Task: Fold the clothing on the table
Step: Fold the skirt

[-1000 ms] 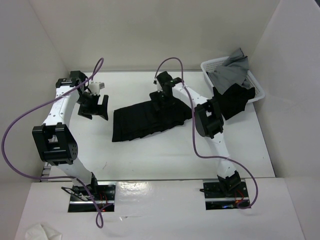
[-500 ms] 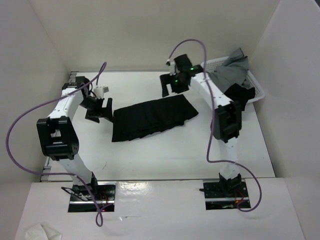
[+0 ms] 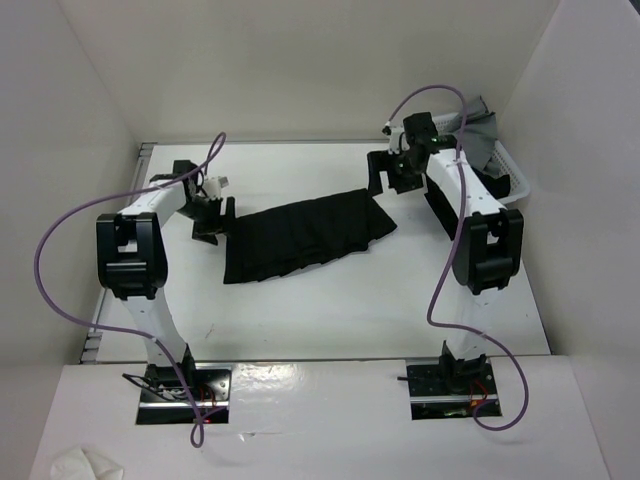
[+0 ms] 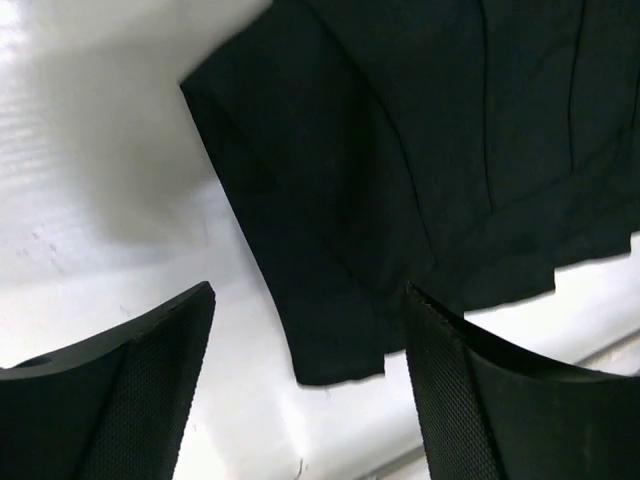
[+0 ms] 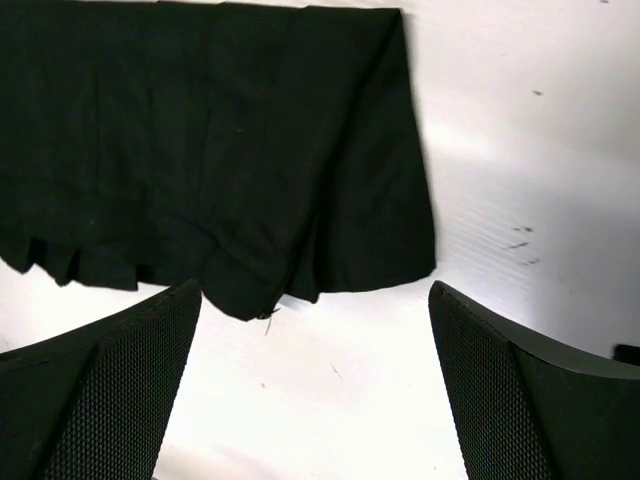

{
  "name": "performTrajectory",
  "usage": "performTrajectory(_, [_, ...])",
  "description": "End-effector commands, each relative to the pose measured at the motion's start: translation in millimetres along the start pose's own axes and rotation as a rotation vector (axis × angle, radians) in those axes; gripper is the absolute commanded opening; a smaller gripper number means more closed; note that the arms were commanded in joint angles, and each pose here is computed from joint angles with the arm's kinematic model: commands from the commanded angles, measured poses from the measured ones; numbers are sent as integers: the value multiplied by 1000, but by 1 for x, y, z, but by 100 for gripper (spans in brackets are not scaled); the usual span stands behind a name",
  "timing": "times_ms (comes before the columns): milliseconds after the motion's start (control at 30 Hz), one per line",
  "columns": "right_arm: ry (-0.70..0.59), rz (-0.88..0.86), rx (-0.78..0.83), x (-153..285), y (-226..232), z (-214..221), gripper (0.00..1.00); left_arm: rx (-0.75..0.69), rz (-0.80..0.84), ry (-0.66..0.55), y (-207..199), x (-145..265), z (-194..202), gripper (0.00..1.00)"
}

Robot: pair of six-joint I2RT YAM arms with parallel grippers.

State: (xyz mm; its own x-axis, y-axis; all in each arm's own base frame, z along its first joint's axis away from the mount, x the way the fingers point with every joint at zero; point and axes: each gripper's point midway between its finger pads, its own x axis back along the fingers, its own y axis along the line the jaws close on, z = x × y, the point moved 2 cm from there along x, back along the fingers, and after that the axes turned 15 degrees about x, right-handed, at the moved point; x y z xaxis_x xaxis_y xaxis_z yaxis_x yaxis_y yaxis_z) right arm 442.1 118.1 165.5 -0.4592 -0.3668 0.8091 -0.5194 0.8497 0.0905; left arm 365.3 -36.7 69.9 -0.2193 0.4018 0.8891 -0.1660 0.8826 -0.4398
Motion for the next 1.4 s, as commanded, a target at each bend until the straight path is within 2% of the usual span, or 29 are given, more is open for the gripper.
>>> performTrajectory(0, [-86,-6,60,23,7,-18,99,47,25,-82,-1,-12,-16,80])
performTrajectory(333, [-100,-11,58,28,3,-16,99,106,-59,-143,19,-33,-12,63])
performTrajectory(700, [-83,-16,62,23,2,-11,99,92,-79,-168,6,-39,-14,59])
performTrajectory(800, [-67,-21,56,18,2,-6,99,35,-64,-178,-20,-42,-18,59])
performTrajectory(900, [-59,-18,46,17,-2,-2,99,8,-150,-190,-25,-47,-19,57])
performTrajectory(1000, [-59,-18,46,17,-2,-2,99,26,-240,-175,-11,-56,-18,54])
performTrajectory(1167, [-71,-20,51,19,-4,-2,99,47,-335,-174,6,-62,-9,39])
performTrajectory(1367, [-58,-23,30,16,-11,4,99,48,-368,-189,10,-59,-13,23])
